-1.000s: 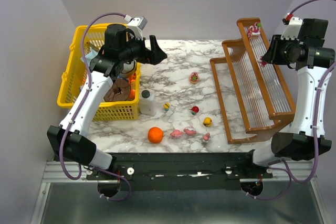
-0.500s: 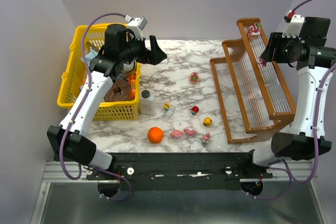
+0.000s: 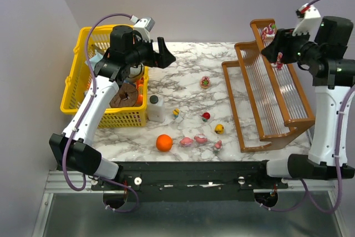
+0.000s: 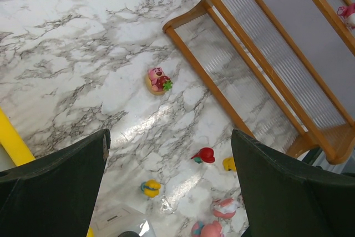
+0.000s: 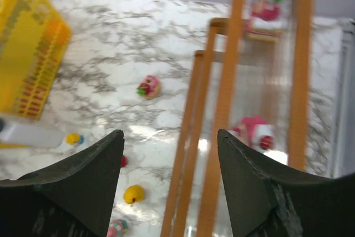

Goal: Place and organize the plastic toys onto the shelf

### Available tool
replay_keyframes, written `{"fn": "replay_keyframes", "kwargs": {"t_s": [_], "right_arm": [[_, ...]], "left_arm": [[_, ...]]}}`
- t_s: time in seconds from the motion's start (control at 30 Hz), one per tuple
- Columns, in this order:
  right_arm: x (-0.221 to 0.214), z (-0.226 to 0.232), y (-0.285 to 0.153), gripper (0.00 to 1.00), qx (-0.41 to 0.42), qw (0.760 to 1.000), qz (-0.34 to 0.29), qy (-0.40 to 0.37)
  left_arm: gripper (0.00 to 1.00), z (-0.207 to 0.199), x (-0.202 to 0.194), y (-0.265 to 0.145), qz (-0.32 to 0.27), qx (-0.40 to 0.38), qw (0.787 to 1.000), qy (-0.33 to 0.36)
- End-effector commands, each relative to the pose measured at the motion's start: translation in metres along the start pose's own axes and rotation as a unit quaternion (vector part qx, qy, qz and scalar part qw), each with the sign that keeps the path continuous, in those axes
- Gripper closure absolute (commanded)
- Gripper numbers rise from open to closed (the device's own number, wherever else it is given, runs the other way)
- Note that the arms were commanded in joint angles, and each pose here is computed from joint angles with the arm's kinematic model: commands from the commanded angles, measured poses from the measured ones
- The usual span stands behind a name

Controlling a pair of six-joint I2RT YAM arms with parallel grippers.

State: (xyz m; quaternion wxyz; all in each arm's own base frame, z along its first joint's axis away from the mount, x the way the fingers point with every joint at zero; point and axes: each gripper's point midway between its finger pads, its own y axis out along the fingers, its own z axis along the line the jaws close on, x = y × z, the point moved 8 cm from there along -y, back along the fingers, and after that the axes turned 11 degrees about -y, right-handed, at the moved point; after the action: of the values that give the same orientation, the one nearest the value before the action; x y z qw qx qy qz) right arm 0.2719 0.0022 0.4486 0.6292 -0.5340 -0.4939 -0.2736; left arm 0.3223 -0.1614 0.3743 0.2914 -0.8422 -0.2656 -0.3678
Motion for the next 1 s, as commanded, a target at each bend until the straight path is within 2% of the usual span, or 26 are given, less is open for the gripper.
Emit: {"fn": "replay_keyframes", "kwargs": {"t_s": [0.0, 0.07, 0.1, 0.2, 0.33, 0.5, 0.67, 0.77, 0.97], "right_arm": [[0.009, 0.064, 0.013, 0.25, 0.123, 0.99, -0.048, -0.046], [0.008, 0.098, 0.023, 0.24, 0.16, 0.983, -0.055, -0.072], [-0.006, 0.11, 0.034, 0.24, 0.174, 0.981, -0.037, -0.077], [-0.024, 0.152, 0.047, 0.24, 0.213, 0.971, -0.033, -0.108], [-0.087, 0.199, 0.068, 0.24, 0.254, 0.956, 0.037, -0.142], [-0.141, 0.226, 0.084, 0.25, 0.265, 0.943, 0.11, -0.169], [-0.178, 0.267, 0.077, 0.25, 0.338, 0.913, 0.123, -0.191], [-0.198, 0.287, 0.069, 0.25, 0.396, 0.884, 0.13, -0.209], [-0.223, 0.307, 0.073, 0.27, 0.417, 0.862, 0.149, -0.247]], "left_arm": [[0.01, -0.008, 0.004, -0.014, -0.024, 0.005, 1.0, 0.016], [0.01, -0.009, 0.004, -0.018, -0.029, 0.008, 0.999, 0.02], [0.01, -0.009, 0.004, -0.019, -0.032, 0.01, 0.999, 0.022], [0.01, -0.011, 0.003, -0.026, -0.038, 0.015, 0.999, 0.025], [0.01, -0.012, -0.001, -0.034, -0.044, 0.019, 0.999, 0.026], [0.01, -0.011, -0.005, -0.042, -0.049, 0.031, 0.998, 0.027], [0.01, -0.012, -0.008, -0.047, -0.052, 0.034, 0.998, 0.027], [0.01, -0.011, -0.011, -0.048, -0.051, 0.036, 0.998, 0.025], [0.01, -0.01, -0.016, -0.051, -0.045, 0.038, 0.998, 0.021]]}}
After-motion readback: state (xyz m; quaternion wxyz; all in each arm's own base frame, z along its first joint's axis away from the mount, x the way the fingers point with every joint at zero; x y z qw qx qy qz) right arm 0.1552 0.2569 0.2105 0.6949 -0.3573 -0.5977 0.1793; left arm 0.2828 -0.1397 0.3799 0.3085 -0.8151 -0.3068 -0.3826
